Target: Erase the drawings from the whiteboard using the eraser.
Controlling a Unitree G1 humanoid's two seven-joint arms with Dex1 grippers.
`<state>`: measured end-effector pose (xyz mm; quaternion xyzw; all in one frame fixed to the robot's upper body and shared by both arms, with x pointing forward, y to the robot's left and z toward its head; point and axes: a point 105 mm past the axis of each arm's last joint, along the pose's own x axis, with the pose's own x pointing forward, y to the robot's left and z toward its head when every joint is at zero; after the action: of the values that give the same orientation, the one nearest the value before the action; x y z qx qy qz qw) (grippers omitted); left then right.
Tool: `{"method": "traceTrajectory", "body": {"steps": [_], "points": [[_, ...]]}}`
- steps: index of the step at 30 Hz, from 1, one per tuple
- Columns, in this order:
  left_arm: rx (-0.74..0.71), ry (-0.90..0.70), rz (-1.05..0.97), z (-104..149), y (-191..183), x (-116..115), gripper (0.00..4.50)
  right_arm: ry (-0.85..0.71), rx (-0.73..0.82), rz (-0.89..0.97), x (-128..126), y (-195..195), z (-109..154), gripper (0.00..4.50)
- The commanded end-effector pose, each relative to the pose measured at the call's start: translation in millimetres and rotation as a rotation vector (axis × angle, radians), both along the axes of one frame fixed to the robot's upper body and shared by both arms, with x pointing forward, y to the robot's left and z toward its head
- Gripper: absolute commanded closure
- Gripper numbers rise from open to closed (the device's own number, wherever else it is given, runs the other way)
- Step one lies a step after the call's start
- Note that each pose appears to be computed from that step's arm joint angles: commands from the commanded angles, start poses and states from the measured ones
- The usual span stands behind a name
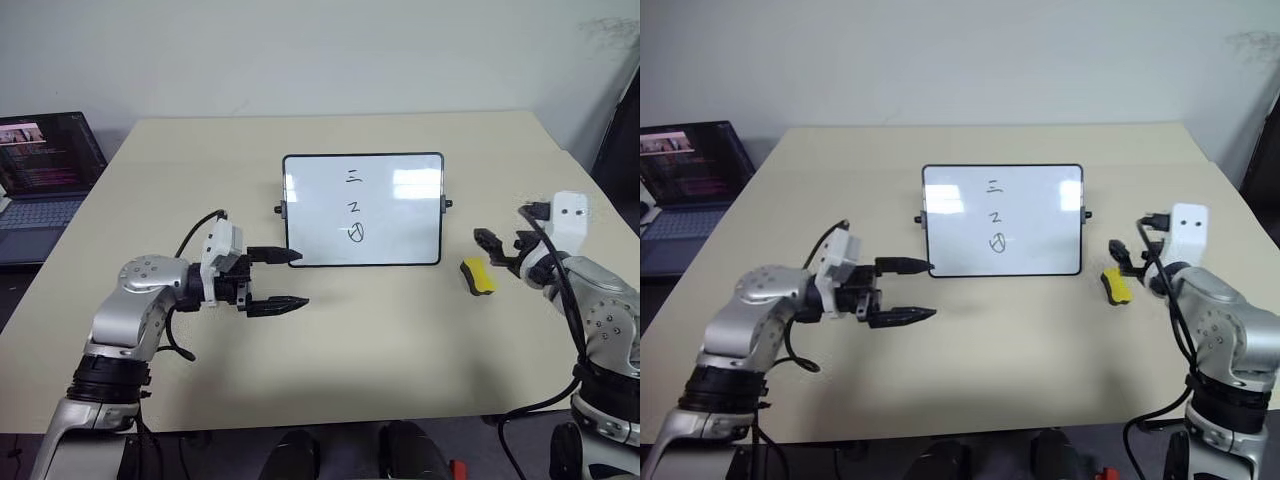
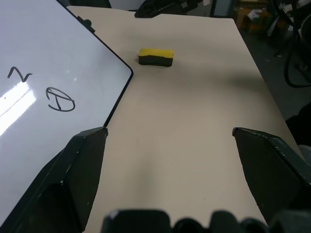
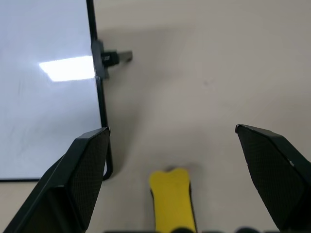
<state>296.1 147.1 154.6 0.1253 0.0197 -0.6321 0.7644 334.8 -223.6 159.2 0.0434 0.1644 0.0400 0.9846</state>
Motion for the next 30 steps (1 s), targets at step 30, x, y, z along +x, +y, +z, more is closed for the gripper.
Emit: {"method": "traceTrajectory", "body": {"steps": [30], "points": [[-0.013,-0.069,-0.028,12.6,-6.6,1.7,0.00,0.122,-0.032,0.014,8.2,11.9,-44.4,0.02]]}}
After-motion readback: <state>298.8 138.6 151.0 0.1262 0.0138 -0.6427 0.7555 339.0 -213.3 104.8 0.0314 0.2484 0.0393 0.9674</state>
